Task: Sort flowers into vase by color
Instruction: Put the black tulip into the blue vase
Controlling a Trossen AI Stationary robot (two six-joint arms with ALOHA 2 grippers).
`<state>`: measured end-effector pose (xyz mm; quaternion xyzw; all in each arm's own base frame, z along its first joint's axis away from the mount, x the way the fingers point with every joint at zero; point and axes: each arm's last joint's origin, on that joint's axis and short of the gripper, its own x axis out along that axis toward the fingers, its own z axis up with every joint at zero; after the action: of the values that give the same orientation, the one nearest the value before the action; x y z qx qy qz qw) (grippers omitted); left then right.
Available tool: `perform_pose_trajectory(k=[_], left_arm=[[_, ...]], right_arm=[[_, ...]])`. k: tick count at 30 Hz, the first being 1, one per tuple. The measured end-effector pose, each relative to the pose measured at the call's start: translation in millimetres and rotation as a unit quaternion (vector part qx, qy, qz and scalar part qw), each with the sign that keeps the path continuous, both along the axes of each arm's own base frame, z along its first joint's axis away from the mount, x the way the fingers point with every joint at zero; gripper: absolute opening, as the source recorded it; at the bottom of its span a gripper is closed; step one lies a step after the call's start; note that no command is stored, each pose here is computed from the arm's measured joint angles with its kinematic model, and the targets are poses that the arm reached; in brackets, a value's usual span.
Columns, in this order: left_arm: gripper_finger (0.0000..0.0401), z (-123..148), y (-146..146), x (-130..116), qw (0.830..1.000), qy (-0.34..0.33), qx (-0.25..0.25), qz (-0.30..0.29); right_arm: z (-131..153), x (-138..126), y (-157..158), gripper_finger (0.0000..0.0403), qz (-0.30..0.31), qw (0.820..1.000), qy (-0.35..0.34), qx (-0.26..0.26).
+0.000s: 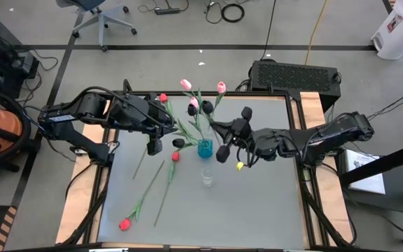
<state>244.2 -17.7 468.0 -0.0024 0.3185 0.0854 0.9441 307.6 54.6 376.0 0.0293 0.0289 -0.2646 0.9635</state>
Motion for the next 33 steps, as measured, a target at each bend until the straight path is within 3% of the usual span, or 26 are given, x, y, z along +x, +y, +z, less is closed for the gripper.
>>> perform_pose_trajectory(k=[8,15,33], left_arm=[[0.0114,0.2,0.1,0.1,1.000,-0.001,0.001,0.001],[0.0114,0.2,0.1,0.1,1.000,-0.001,0.001,0.002],[0.0114,0.2,0.1,0.1,1.000,-0.001,0.001,0.003]], right_arm=[[2.6,10.5,-15.0,0.0000,0.008,0.999,-0.033,0.000],[-9.1,35.3,-21.9,0.0000,0.017,0.998,-0.060,-0.021],[-30.1,49.1,-27.9,0.0000,0.006,0.999,-0.009,-0.032]])
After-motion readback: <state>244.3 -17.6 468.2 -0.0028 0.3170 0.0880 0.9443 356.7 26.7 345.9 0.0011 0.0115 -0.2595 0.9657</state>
